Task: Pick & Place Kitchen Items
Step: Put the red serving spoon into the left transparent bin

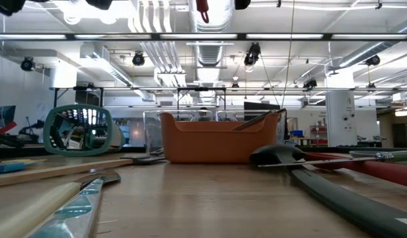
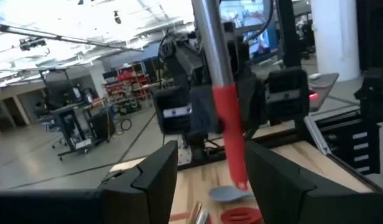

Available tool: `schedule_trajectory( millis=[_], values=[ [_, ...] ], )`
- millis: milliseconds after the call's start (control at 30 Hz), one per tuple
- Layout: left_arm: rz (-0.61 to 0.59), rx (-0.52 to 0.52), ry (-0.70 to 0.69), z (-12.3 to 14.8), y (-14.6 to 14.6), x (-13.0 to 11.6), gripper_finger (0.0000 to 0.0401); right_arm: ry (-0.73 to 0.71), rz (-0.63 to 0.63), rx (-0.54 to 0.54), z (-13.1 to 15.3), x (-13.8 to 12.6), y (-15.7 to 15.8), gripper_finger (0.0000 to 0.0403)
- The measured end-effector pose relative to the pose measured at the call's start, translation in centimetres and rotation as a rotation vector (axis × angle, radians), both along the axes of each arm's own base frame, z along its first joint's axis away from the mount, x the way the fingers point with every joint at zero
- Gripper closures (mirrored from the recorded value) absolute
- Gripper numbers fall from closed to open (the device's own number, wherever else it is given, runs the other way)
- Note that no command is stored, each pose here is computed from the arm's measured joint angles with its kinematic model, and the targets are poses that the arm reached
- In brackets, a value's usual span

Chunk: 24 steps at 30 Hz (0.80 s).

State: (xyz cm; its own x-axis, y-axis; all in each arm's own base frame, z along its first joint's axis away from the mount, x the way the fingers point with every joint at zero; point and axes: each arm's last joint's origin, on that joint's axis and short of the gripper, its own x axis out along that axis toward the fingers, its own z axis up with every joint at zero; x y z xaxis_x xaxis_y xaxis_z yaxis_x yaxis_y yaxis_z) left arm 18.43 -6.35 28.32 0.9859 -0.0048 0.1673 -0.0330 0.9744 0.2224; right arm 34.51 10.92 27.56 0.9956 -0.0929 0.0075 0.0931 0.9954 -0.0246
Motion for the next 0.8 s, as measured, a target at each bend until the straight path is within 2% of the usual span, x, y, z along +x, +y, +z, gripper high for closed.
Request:
schedule_trajectory(
  millis=[433, 800],
  values=[
    [-0.019, 0.009, -0.011, 0.2, -0.1, 0.3, 0.0211, 0.014, 0.047, 0.003, -0.3, 0.0, 0.1, 0.0330],
    [-0.100, 0.003, -0.046, -0.2, -0.7, 1.3, 0.0211, 0.038, 0.045, 0.008, -1.3, 2.2, 0.6, 0.0330]
  ],
)
